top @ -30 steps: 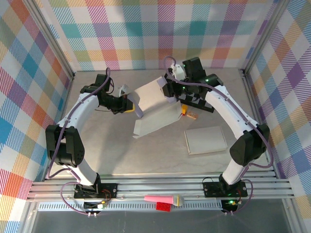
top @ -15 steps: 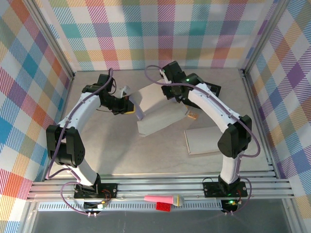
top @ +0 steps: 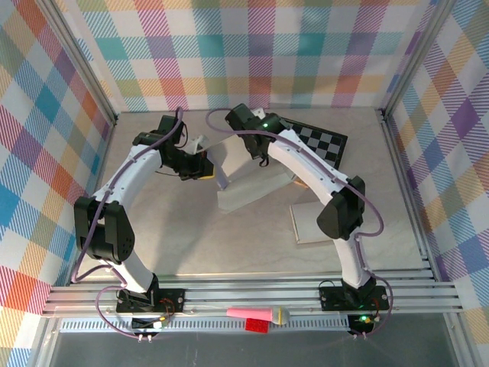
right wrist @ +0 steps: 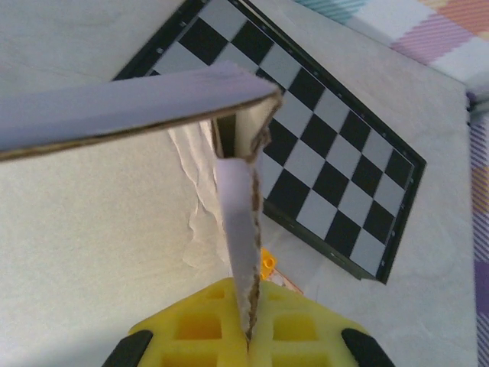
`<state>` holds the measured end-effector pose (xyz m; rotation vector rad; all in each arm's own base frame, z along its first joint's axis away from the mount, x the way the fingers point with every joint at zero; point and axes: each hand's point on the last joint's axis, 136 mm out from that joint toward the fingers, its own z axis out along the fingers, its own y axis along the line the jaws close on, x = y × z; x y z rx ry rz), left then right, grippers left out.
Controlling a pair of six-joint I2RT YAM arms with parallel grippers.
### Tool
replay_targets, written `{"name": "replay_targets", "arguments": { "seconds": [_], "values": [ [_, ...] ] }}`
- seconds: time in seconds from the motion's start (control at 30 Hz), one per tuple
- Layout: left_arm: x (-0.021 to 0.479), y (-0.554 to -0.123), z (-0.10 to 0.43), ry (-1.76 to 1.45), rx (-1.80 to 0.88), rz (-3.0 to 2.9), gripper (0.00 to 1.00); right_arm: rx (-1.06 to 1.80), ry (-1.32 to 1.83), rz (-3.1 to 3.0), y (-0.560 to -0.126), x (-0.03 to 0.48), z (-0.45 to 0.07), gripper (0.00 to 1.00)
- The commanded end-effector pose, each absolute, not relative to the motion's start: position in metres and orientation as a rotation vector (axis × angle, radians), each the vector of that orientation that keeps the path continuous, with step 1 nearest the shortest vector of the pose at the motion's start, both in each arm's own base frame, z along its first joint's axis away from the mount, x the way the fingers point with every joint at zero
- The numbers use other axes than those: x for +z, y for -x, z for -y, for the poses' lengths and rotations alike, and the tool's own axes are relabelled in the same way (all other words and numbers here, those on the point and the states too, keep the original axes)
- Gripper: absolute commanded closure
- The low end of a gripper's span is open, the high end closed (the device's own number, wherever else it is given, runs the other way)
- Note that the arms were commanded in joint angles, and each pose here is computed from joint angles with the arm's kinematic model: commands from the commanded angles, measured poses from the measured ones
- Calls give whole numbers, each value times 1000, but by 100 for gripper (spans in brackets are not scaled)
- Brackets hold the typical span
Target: Fold the paper box
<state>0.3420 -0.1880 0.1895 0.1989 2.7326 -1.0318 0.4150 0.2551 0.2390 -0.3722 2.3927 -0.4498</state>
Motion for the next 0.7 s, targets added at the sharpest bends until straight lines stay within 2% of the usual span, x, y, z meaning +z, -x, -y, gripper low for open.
{"name": "replay_targets", "arguments": {
  "seconds": [0.0,0.23,0.5,0.67],
  "values": [
    [205,-347,201,-242,-1083,-2676,100,-545,297,-2400,-403,238,-249,100],
    [204,-346,207,-244,-1106,-2678,100,-618,287,-2394,-403,235,-256,100],
    [203,-343,208,-248,-1115,-2682,100,-422,303,-2443,-405,242,-266,100],
    [202,-341,207,-250,-1115,-2685,100,-352,283,-2503,-408,237,-254,90]
  ]
}}
